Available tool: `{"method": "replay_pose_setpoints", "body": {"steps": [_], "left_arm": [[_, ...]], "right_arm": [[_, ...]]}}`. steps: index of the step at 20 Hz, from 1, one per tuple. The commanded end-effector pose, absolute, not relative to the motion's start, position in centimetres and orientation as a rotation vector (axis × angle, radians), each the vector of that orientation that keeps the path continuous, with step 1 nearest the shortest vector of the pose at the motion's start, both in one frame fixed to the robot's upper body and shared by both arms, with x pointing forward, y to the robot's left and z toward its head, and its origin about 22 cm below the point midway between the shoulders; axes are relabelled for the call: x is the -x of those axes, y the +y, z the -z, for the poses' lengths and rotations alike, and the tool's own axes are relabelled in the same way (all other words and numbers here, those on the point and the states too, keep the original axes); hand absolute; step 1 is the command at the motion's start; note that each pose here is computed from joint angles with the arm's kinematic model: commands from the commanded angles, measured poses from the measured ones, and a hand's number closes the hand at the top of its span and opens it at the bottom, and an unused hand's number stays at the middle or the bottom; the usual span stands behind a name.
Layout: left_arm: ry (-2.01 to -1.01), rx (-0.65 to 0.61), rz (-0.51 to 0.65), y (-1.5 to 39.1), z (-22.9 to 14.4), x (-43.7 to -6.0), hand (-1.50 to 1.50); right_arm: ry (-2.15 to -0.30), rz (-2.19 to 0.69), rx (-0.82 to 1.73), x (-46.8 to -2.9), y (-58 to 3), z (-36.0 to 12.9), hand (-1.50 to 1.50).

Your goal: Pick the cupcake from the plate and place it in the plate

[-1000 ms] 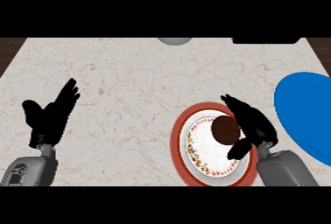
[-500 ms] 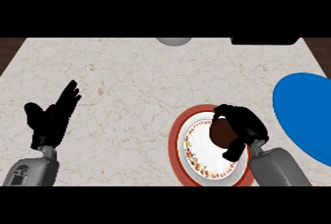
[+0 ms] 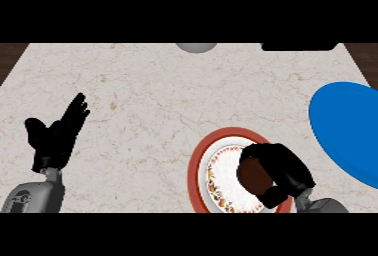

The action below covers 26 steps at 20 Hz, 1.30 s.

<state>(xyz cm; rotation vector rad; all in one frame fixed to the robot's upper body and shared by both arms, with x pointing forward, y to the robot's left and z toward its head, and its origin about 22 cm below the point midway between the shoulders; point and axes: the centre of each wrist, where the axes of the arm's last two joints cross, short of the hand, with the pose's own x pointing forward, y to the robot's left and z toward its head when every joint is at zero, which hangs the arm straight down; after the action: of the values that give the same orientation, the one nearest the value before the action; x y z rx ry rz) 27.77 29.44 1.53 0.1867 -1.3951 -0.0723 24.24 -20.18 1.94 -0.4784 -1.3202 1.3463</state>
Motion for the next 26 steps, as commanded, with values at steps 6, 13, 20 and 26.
{"method": "replay_pose_setpoints", "body": {"steps": [6, 13, 20, 26], "left_arm": [[-1.392, -0.212, 0.032, 30.6, -2.0, -27.5, 0.00], [-1.396, -0.211, 0.044, 29.3, -1.7, -27.7, 0.00], [-1.411, -0.172, 0.070, 27.3, -2.2, -28.3, 0.00], [-1.418, -0.174, 0.071, 28.9, -2.7, -28.4, 0.00]], "right_arm": [[-1.741, -1.413, 0.463, -16.2, -25.4, -7.6, 1.50], [-1.950, -1.004, 0.824, -14.9, -29.2, -12.0, 1.50], [-1.857, -0.735, 0.834, -15.1, -34.1, -12.9, 1.50], [-1.784, -0.618, 0.840, -20.5, -39.5, -12.7, 1.50]]}}
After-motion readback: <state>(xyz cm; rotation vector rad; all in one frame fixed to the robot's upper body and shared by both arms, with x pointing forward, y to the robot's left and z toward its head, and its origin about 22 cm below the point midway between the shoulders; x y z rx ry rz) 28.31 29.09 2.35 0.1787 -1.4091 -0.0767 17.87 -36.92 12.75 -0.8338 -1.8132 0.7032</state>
